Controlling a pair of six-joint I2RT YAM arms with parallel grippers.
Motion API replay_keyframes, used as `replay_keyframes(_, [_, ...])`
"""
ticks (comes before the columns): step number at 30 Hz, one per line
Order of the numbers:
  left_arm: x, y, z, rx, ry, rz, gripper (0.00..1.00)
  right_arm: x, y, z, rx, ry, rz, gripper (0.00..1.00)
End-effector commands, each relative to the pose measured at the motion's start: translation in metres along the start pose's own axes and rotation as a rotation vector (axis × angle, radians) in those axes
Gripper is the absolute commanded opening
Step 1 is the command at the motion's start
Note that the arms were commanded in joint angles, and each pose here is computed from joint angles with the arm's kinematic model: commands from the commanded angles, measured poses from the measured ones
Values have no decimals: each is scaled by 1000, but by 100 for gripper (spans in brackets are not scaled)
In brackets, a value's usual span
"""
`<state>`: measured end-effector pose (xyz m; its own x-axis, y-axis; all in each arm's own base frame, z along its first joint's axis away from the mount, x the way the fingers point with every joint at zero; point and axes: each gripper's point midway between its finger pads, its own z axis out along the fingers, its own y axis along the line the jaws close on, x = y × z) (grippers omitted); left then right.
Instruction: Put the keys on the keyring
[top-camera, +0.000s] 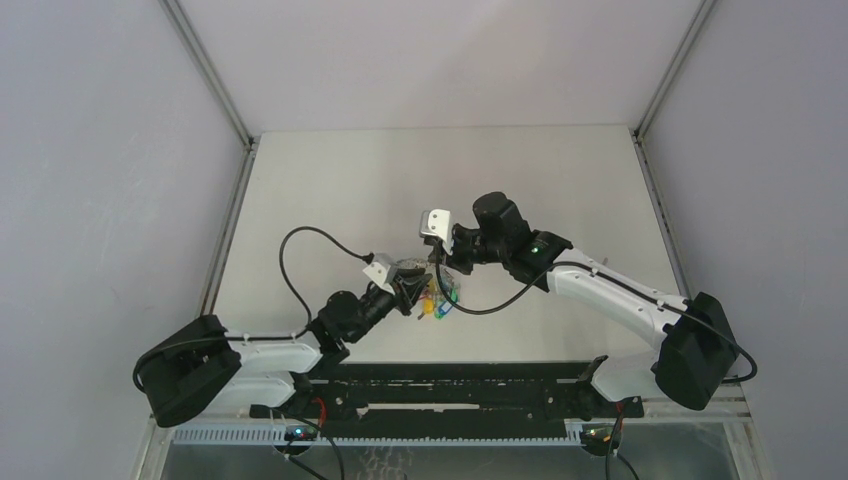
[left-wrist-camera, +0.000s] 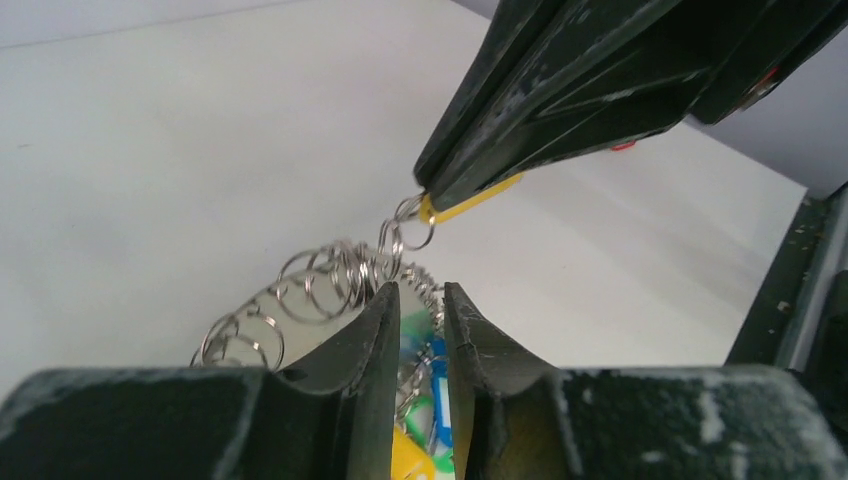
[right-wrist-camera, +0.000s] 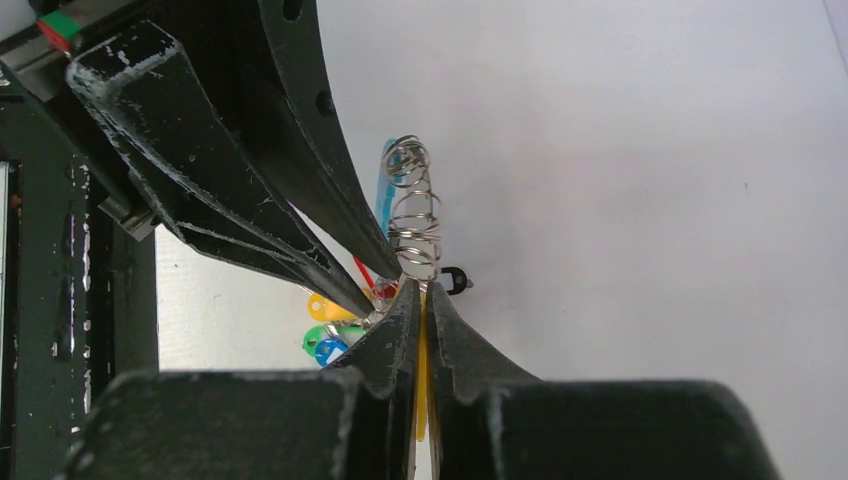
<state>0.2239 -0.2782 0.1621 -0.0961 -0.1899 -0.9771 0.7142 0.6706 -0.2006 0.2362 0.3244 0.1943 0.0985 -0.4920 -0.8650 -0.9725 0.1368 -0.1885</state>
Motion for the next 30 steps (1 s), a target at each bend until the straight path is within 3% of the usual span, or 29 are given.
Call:
replay_keyframes(1, [-2, 10, -7, -40, -17, 60, 28, -31, -6, -5, 19, -69, -30, 0])
replay_keyframes(30, [-19, -3, -9, 73, -152, 273, 42, -38, 7, -10, -12, -78, -58, 0])
